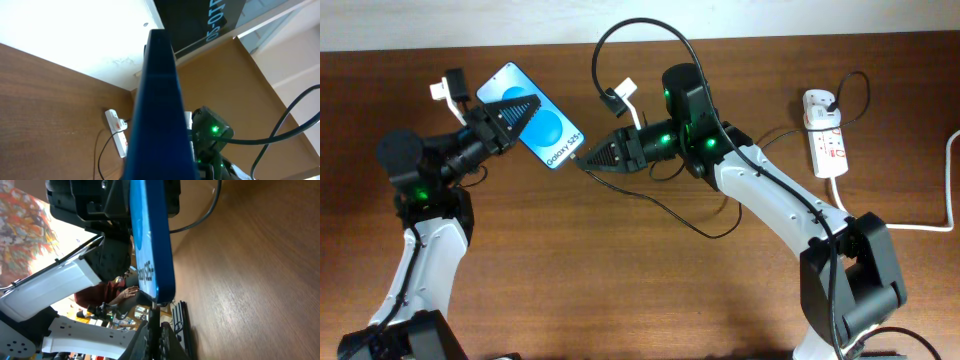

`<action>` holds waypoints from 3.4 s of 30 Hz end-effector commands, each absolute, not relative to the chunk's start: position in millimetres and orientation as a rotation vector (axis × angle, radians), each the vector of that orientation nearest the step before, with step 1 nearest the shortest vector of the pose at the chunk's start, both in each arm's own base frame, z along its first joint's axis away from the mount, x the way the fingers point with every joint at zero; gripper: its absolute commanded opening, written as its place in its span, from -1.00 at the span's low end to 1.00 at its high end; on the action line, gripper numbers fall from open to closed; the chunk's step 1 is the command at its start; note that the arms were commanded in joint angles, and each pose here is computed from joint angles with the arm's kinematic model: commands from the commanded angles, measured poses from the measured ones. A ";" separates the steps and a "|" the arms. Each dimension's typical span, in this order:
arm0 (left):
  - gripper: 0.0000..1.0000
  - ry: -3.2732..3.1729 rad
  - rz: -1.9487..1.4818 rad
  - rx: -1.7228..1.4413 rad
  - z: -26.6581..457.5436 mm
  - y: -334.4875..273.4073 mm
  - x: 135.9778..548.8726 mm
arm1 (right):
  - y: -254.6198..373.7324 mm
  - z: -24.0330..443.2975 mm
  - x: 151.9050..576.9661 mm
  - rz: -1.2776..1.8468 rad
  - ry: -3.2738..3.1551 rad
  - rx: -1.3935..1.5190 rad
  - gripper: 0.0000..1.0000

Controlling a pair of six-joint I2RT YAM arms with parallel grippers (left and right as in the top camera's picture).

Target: Plug charger to phone and switch on socket

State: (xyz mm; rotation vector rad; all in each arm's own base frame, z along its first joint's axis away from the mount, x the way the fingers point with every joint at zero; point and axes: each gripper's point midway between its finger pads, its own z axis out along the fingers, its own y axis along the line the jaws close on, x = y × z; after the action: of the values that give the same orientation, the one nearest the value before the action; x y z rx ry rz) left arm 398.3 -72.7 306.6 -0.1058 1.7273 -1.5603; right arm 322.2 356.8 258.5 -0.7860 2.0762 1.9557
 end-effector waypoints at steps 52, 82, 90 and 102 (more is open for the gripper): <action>-1.00 1.803 -1.624 -0.272 293.4 -39.6 393.9 | 361.5 260.0 292.9 2.094 2.082 -0.898 -0.91; -1.00 1.813 -1.640 -0.252 293.4 -48.6 392.7 | 383.8 259.1 306.4 2.007 2.136 -0.757 -0.92; -1.00 1.813 -1.640 -0.251 293.4 -48.6 392.7 | 382.1 259.0 307.1 2.027 2.165 -0.723 -0.91; -1.00 1.815 -1.642 -0.248 293.4 -49.0 392.2 | 382.5 254.9 311.8 2.003 2.195 -0.673 -0.91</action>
State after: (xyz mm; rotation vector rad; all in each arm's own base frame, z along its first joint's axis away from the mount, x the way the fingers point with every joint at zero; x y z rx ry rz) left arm 394.9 -46.8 285.9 -0.2898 1.8192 -1.6426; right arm 307.6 380.9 253.9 -0.6820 2.2032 2.0228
